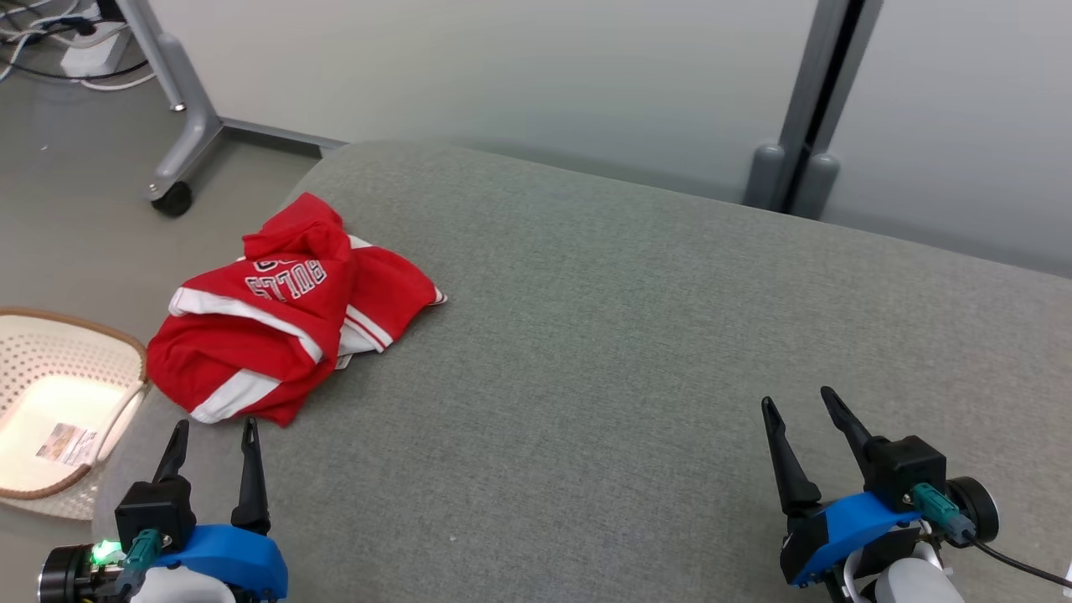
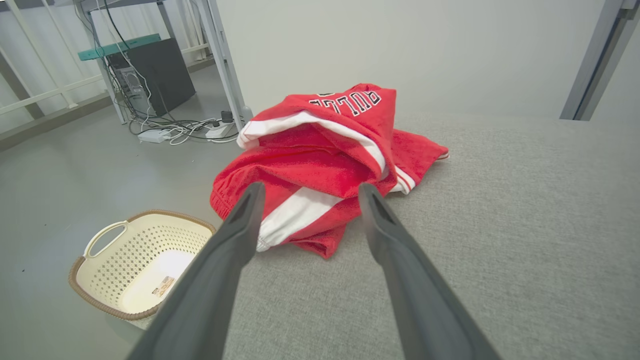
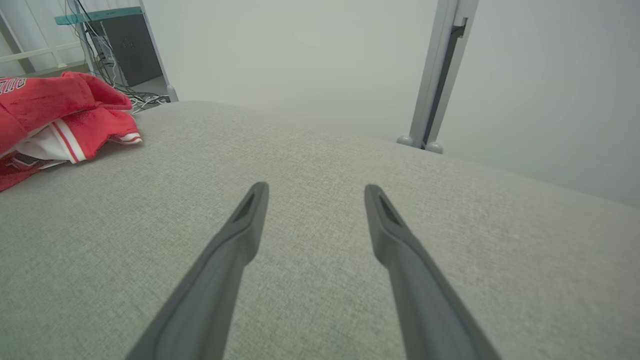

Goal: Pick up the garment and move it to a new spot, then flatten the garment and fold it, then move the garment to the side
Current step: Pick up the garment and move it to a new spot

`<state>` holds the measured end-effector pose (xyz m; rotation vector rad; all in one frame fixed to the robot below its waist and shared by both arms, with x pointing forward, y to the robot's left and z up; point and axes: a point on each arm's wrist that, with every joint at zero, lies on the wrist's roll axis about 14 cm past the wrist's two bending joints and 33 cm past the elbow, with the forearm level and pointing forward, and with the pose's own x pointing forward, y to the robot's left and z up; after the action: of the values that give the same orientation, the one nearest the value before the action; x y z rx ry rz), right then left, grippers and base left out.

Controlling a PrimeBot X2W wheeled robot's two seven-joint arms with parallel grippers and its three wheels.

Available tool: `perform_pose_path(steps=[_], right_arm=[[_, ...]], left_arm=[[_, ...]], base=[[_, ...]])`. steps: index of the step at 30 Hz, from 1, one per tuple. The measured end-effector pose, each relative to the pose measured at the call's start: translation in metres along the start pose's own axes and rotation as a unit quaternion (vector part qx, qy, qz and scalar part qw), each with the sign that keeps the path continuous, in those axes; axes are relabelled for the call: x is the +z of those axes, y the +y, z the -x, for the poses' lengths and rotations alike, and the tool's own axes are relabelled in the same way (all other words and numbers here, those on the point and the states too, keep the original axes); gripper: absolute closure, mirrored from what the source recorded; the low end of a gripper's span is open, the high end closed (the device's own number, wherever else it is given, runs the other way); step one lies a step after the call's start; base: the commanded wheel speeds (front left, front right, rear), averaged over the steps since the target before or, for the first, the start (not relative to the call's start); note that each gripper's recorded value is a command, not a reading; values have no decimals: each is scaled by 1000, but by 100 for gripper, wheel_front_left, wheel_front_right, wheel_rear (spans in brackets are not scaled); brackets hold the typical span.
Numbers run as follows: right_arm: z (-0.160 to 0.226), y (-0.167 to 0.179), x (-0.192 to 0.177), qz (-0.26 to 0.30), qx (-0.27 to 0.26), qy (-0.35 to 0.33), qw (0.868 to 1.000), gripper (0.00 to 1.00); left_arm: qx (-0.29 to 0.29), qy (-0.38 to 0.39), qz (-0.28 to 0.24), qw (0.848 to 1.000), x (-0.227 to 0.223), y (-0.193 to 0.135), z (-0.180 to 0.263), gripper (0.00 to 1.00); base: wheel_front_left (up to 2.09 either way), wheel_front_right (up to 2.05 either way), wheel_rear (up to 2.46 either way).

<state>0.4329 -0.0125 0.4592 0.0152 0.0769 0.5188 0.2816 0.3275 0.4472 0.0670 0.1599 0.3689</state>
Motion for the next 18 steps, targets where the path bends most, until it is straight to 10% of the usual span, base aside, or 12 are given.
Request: perform_pose_path(steps=[18], right_arm=[[-25, 26, -24, -8, 46, 25, 999, 0]], left_arm=[[56, 19, 16, 998, -7, 35, -2, 0]], base=[[0, 0, 0]])
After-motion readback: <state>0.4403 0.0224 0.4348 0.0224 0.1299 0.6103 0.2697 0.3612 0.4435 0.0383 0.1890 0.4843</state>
